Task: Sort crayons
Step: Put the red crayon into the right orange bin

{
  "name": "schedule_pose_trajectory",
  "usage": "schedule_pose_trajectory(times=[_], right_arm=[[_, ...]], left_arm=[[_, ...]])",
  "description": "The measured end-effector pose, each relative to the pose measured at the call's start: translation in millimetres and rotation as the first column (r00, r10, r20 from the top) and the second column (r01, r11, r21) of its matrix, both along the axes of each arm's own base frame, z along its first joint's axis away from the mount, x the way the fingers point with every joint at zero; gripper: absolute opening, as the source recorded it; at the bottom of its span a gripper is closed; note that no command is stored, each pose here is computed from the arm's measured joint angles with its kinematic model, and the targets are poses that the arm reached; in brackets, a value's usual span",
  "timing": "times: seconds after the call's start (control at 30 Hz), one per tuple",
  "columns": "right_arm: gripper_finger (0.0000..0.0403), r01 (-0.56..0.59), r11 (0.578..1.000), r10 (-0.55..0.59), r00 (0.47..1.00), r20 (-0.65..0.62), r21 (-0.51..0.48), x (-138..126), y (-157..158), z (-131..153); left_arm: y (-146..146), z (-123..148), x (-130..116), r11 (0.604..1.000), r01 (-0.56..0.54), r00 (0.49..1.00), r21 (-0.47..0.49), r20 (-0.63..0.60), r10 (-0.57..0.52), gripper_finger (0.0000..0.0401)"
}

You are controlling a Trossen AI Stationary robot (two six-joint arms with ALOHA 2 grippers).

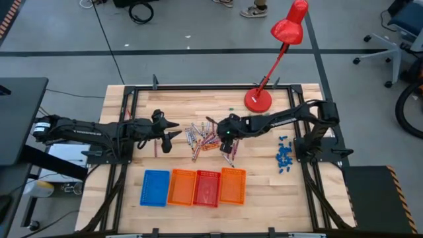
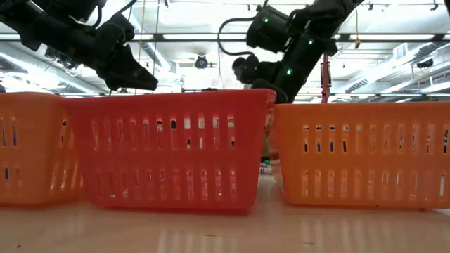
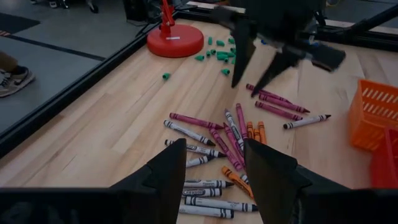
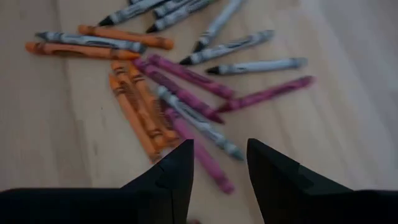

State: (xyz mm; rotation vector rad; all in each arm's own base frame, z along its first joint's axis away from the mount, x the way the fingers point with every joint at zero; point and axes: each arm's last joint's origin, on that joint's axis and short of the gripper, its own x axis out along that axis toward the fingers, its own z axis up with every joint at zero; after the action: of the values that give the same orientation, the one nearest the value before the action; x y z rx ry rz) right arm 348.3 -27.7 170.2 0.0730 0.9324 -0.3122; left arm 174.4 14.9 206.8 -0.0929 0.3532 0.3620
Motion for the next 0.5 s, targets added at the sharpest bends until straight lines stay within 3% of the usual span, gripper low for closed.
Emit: schedule_pose_trajectory(times=[0.27, 0.5], right_arm=[[0.0153, -0.13, 0.992, 0.129, 0.991, -0.017, -0.002, 24.5, 22.4, -13.2], [0.0153, -0.287, 0.951, 0.268, 0.951, -0.157, -0.115, 60.0, 51.2, -18.2]], left_arm=[[0.0, 0.1, 0.0, 1.0, 0.0, 1.0, 0.0, 0.001, 0.0, 0.0173], [0.0, 0.1, 0.0, 1.0, 0.0, 1.0, 0.0, 0.001, 0.0, 0.0173]])
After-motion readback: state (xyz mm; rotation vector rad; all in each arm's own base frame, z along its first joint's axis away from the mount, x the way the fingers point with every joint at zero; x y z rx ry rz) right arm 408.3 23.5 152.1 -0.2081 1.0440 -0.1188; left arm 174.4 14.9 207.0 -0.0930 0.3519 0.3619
